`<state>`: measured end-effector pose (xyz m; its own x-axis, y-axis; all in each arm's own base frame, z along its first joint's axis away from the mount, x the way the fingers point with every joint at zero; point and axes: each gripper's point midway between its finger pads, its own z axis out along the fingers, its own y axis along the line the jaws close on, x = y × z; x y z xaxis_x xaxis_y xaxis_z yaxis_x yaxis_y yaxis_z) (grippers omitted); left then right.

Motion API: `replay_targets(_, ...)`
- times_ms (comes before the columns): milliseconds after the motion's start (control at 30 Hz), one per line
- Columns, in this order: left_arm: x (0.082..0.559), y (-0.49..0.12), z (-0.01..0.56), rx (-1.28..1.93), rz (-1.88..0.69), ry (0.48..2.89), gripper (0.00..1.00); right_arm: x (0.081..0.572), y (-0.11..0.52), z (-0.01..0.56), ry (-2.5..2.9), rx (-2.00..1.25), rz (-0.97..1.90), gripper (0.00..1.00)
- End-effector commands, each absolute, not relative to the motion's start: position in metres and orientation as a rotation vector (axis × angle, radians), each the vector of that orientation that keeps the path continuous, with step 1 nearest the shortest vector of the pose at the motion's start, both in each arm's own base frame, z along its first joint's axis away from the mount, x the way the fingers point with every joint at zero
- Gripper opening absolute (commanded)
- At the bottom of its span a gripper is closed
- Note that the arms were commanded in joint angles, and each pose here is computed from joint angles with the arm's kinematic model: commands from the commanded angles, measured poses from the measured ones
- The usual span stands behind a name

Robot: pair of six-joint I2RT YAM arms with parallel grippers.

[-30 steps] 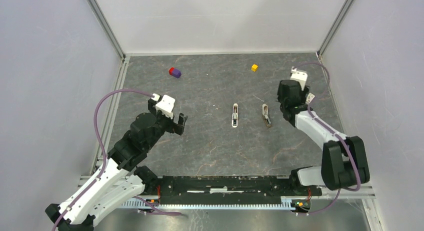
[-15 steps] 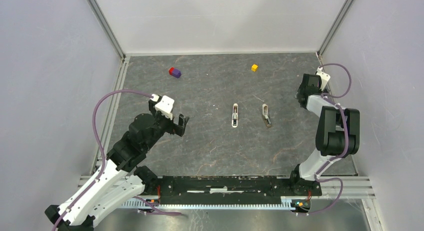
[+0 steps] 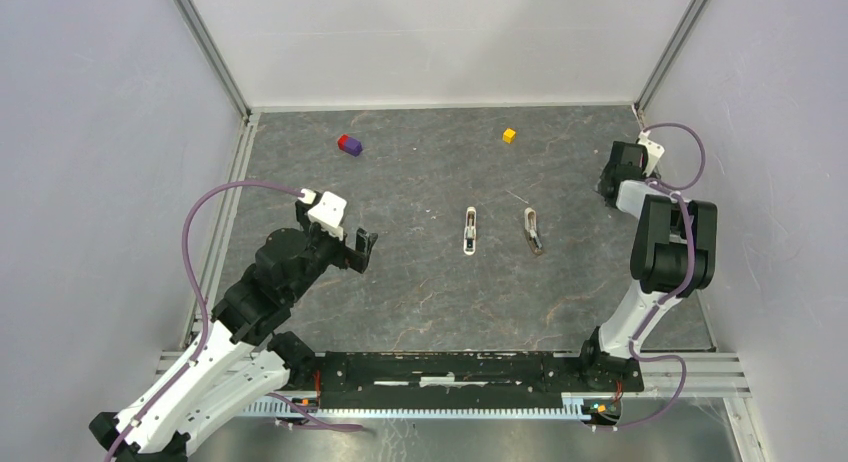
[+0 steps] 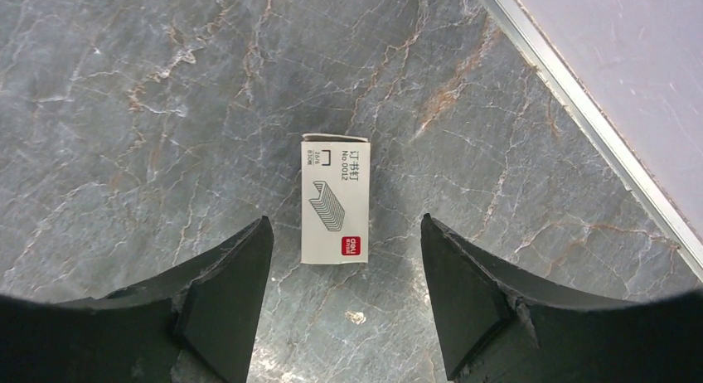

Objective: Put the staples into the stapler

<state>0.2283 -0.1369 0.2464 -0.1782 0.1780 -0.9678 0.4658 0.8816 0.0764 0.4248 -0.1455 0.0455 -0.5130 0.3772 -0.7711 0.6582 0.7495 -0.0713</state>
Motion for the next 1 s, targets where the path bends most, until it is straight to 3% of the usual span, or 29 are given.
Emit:
replay_targets(0,0.228,-0.140,0.260,0.452,-0.315,1.719,1.00,0.436,-0.153,0.050,2.133,0.800,-0.448,0.72)
replay_targets(233,0.229,-0.140,0.260,0.453,-0.315,1.721,1.00,0.438,-0.158,0.037,2.161,0.809,-0.439,0.70)
replay_targets(567,0.229,-0.142,0.258,0.459,-0.317,1.726,1.00,0.443,-0.159,0.027,2.203,0.757,-0.445,0.56)
replay_targets(967,0.230,-0.141,0.257,0.456,-0.312,1.728,1.00,0.444,-0.158,0.013,2.236,0.744,-0.430,0.55)
